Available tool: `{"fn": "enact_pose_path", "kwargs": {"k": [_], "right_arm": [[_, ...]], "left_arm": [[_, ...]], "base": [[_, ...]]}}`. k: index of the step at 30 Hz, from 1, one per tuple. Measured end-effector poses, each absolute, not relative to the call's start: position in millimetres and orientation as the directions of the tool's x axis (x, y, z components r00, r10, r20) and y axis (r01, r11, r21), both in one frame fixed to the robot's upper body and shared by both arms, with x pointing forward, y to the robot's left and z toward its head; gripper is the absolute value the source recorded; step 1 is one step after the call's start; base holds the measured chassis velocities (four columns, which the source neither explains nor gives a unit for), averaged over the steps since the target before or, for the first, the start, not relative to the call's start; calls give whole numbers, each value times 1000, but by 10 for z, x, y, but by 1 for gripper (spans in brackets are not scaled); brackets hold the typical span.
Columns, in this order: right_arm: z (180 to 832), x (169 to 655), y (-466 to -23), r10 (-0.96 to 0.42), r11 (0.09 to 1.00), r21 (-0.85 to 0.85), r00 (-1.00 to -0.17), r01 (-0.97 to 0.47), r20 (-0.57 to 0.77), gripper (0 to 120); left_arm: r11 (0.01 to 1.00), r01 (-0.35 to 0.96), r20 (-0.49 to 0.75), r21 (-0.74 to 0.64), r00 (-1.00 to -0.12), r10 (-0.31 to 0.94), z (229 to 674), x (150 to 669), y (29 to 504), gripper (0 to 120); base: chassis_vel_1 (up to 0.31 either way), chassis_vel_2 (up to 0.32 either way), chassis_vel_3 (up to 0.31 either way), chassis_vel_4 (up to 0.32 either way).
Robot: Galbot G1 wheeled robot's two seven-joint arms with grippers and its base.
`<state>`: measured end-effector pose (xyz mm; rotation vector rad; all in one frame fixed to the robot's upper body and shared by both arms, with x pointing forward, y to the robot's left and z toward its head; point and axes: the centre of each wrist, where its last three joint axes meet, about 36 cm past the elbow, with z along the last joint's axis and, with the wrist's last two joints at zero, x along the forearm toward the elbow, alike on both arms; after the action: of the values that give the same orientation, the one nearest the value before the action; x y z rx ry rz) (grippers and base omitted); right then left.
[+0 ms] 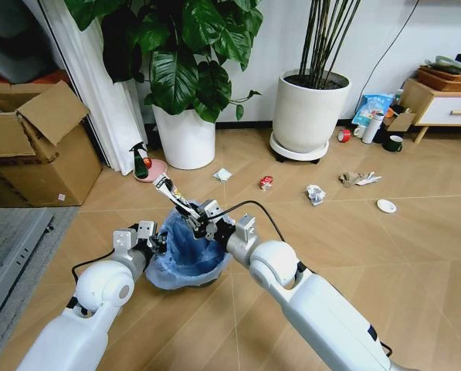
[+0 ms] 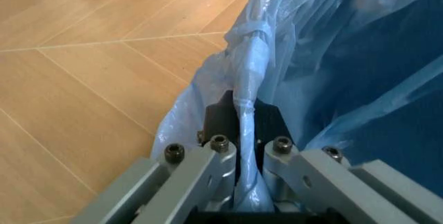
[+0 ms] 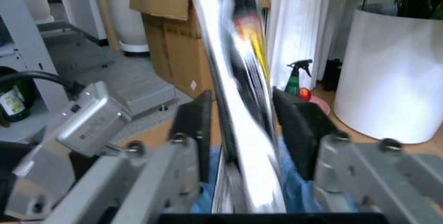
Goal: Pick up the trash bin and place the garbage on the floor into it.
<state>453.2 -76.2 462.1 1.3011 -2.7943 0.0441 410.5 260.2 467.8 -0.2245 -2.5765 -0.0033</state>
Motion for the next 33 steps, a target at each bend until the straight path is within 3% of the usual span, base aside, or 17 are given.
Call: {"fn": "enact_pose_path", "kwargs": {"k": [11, 17, 21, 24, 33], "right_arm": [[4619, 4538, -846, -746, 665, 2, -664, -747, 55, 71], [4659, 4458, -1297, -616, 787, 52, -786, -614, 49, 97], [4623, 4427, -1567, -554, 833, 48, -830, -552, 62, 100], [4493, 4372, -2060, -433, 898, -48, -898, -437, 86, 100], [4110, 4054, -2567, -299, 944, -96, -941, -316, 161, 100]], "left_arm": [[988, 146, 513, -44, -845, 148, 4716, 4124, 2647, 0], [994, 103, 498, -36, -860, 107, 4748, 4082, 2744, 0], [996, 91, 489, -10, -868, 84, 4757, 4053, 2783, 0], [997, 74, 481, 23, -875, 54, 4740, 4024, 2848, 0], [997, 60, 470, 38, -882, 35, 4717, 3939, 2915, 0]], "base": [[0, 0, 0, 0], [0, 0, 0, 0], [0, 0, 0, 0], [0, 0, 0, 0], [0, 0, 0, 0]]}}
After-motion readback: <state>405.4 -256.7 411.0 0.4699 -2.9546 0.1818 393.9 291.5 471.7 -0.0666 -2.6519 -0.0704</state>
